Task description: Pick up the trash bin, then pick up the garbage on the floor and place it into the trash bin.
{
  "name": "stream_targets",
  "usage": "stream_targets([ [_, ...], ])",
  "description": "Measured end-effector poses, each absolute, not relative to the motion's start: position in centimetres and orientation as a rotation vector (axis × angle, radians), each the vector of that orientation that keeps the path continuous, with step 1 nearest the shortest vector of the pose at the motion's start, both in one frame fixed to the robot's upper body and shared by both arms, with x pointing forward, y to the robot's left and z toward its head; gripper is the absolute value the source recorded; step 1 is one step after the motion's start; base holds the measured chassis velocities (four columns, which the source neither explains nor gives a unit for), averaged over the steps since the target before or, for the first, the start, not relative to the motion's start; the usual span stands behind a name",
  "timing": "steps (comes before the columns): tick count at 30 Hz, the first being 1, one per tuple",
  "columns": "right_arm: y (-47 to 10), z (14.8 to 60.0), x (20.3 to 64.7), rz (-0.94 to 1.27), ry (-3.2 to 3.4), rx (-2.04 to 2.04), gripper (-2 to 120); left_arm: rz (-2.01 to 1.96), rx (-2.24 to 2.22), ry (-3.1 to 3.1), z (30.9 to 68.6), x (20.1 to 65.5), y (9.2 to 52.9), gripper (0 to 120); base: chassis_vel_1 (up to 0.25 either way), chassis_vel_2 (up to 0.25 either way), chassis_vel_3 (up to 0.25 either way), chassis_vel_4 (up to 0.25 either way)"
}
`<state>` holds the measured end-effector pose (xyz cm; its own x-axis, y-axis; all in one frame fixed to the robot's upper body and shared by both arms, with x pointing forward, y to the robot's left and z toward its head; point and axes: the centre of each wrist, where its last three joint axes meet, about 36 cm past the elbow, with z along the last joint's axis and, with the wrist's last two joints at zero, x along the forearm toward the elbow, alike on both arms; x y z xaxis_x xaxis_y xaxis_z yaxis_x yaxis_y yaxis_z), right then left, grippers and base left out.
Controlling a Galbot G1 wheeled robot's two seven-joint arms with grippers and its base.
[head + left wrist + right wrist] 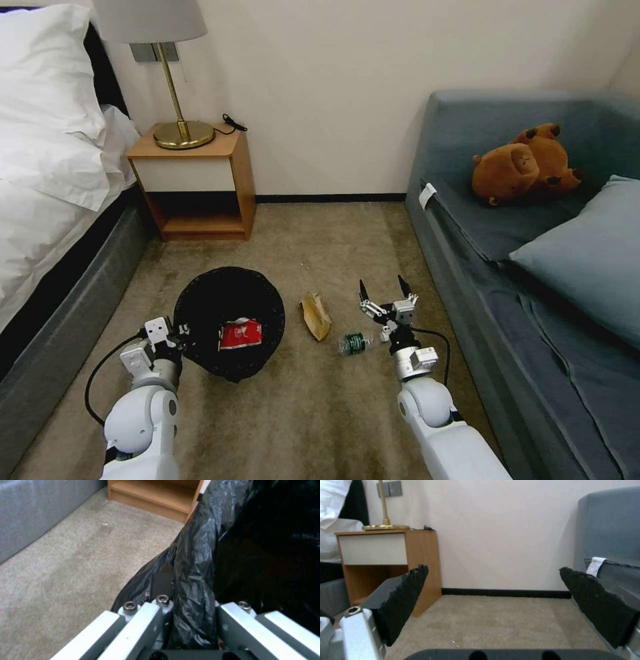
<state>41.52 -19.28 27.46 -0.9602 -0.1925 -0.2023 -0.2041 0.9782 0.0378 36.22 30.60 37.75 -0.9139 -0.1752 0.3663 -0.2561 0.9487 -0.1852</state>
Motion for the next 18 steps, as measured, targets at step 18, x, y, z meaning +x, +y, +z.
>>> stream_targets([
  [18, -19.64, 27.41, 41.07, 0.083, 2.925, -0.287, 97, 0.32, 0.312, -2.763, 37.8, 35.95, 30.43, 1, -0.105, 0.106, 0.11, -0.102],
])
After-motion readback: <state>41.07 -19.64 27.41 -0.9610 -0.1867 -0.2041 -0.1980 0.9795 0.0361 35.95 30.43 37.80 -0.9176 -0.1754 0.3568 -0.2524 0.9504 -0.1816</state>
